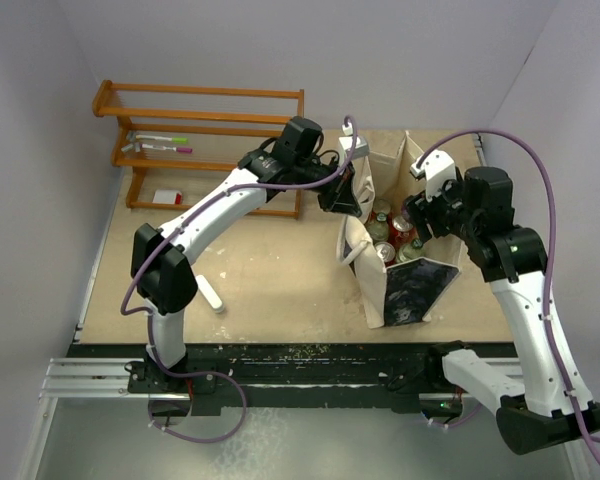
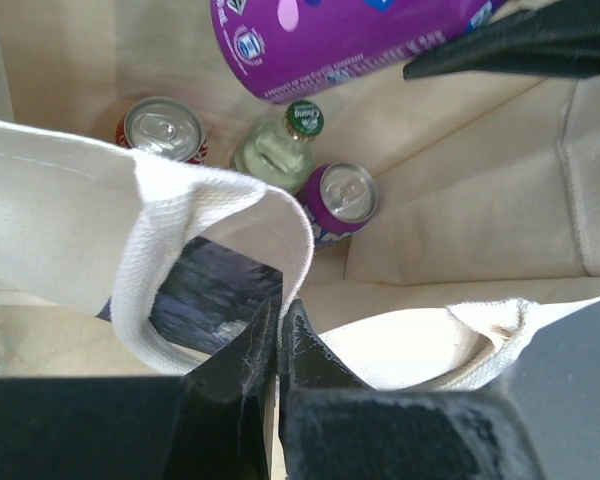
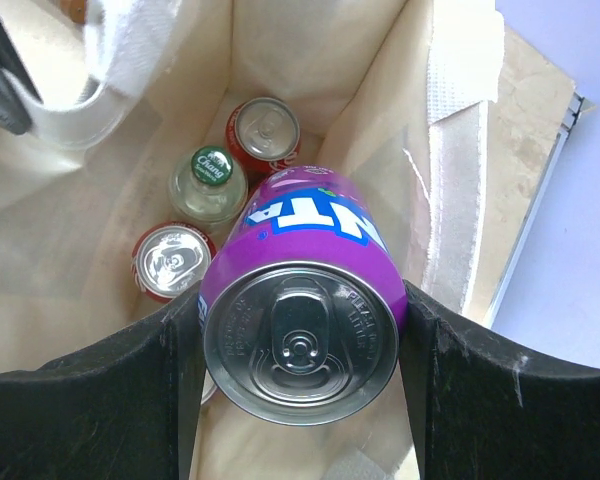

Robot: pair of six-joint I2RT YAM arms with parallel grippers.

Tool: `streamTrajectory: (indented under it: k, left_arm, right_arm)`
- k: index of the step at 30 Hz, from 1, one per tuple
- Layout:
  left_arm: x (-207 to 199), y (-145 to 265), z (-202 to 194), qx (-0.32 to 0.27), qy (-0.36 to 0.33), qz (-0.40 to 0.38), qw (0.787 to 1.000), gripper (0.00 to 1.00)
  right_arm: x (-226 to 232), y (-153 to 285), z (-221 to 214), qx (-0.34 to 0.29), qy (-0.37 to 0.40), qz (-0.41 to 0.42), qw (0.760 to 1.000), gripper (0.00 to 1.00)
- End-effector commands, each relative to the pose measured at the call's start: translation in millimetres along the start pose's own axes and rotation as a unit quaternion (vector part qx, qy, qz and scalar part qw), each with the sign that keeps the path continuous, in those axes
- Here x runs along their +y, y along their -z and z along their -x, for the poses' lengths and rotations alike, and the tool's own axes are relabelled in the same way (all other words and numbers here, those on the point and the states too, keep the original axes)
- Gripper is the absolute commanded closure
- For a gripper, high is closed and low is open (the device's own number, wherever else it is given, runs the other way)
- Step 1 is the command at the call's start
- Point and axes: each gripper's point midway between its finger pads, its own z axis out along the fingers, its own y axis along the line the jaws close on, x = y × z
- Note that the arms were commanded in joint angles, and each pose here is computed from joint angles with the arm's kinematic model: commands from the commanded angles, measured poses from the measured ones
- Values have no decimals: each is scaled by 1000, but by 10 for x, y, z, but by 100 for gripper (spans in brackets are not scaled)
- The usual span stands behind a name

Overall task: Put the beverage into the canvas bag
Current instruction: Place the drink in the canvas bag.

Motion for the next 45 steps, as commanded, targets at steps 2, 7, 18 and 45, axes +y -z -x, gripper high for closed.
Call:
streamTrajectory:
  k: [2,7,18,45]
  left_arm:
    - [109,-151,-538,83,-11,13,996,100]
    - [156,-222,-548,87,-12,12,996,100]
    - [264,-327,-513,95,-49,25,994,100]
    - [302,-344,-313,79,-78,31,993,100]
  right_arm:
    - [-45,-75,104,-37,-8,-15,999,100]
    - [40,-58,-252,-4,6,-18,1000,100]
    - [-59,5,-300,4,-15,-55,998,100]
    - [-569,-927,546,-88,-70,-119,987,100]
